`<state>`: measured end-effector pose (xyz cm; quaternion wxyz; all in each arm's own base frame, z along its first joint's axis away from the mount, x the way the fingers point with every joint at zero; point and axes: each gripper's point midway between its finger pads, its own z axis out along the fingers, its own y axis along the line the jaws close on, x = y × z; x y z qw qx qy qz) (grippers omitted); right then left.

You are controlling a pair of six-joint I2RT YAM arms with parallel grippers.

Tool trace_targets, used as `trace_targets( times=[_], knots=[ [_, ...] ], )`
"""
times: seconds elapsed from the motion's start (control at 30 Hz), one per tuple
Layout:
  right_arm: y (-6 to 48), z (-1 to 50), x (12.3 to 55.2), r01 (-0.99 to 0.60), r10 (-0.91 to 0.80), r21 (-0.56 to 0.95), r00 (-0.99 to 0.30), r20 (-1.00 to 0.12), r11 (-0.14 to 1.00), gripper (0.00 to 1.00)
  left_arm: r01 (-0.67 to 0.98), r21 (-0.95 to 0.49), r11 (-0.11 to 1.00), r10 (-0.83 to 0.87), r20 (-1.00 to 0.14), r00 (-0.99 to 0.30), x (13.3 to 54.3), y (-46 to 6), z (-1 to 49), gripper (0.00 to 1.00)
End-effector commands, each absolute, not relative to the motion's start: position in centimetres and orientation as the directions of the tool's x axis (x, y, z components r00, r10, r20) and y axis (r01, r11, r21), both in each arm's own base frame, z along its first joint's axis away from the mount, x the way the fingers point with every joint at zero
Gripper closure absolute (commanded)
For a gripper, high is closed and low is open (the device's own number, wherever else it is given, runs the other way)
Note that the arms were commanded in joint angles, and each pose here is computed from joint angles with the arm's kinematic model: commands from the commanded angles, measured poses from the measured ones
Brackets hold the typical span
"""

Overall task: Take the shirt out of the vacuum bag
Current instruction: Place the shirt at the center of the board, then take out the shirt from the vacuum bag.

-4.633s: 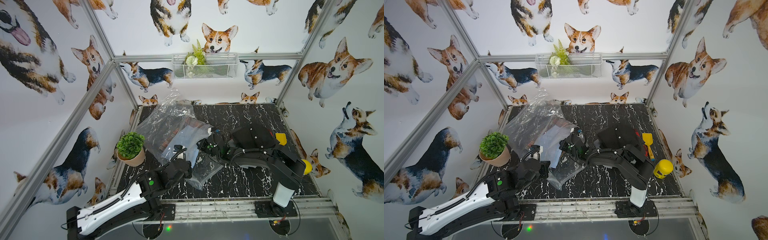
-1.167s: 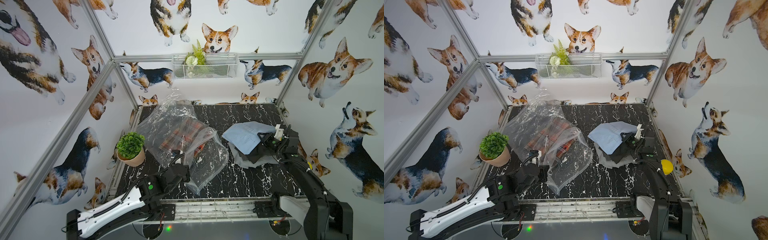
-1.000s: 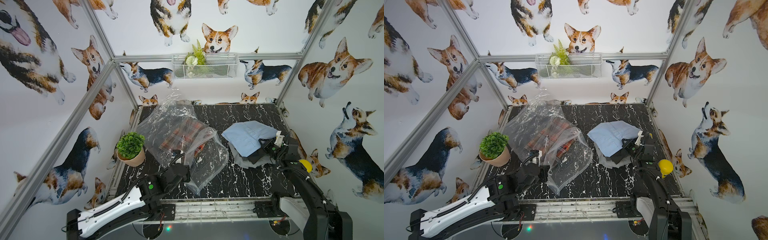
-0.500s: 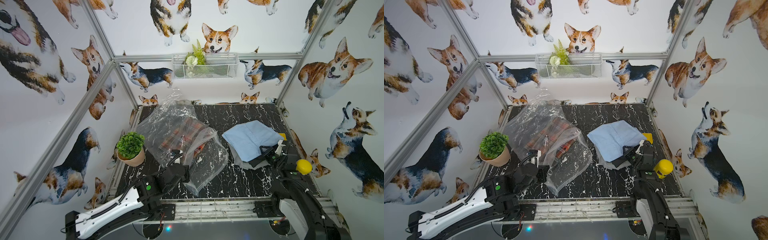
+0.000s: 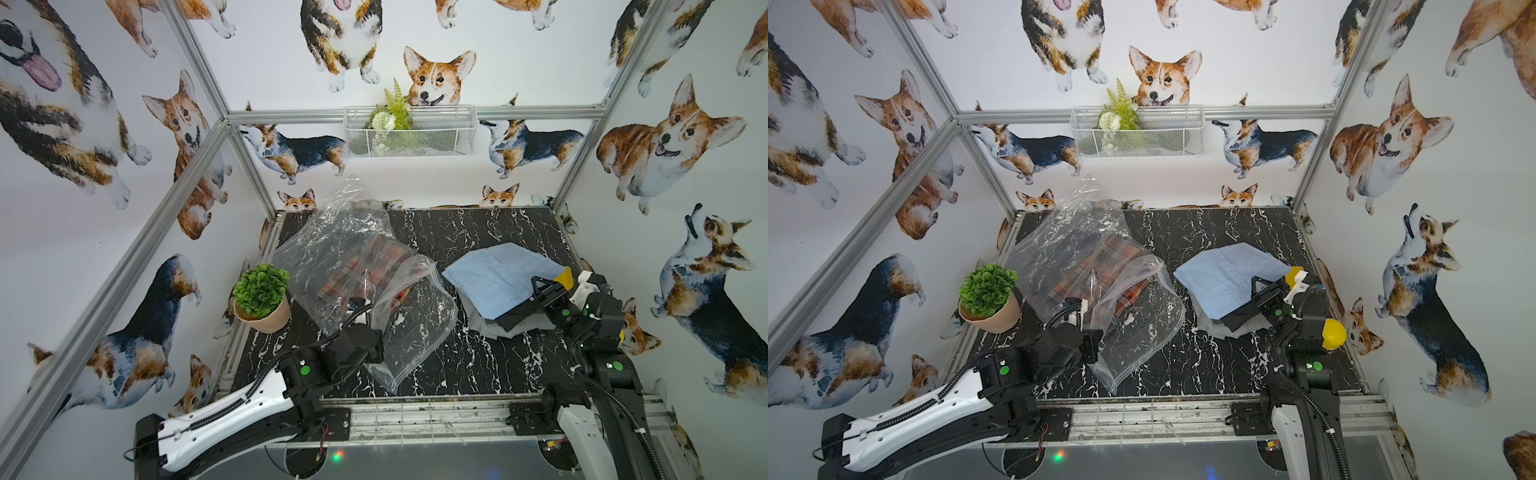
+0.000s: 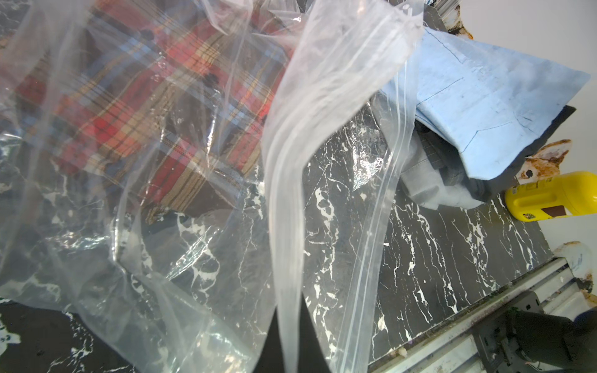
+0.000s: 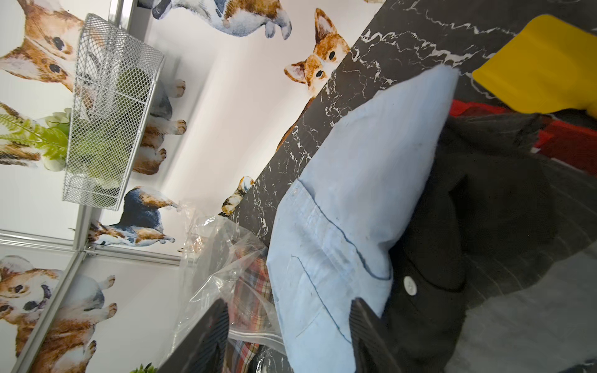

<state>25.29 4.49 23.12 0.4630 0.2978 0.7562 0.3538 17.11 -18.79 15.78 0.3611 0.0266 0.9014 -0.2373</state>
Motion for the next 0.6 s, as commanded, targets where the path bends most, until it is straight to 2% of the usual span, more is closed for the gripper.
trace_targets(
  times=[0.0, 0.2, 0.3, 0.57],
  knots=[
    [7.7, 24.6, 25.4, 0.076, 0.781, 0.851, -0.446, -0.437, 0.52, 0.38, 0.238, -0.445, 0.863, -0.151, -0.677, -0.72, 17.8, -20.1, 17.5, 1.0],
    [18.7, 24.0, 25.4, -0.074, 0.555, 0.739, -0.61, -0.565, 0.67, 0.38, 0.259, -0.468, 0.845, -0.168, -0.692, -0.702, 18.4, -21.4, 19.3, 1.0],
    [24.9, 21.6, 25.3, -0.114, 0.481, 0.742, -0.694, -0.535, 0.66, 0.38, 0.265, -0.476, 0.839, -0.17, -0.691, -0.703, 18.4, -21.7, 19.8, 1.0],
    [33.2, 18.5, 26.5, -0.142, 0.406, 0.75, -0.768, -0.494, 0.646, 0.38, 0.241, -0.498, 0.833, -0.201, -0.678, -0.707, 17.9, -20.5, 19.2, 1.0]
  ],
)
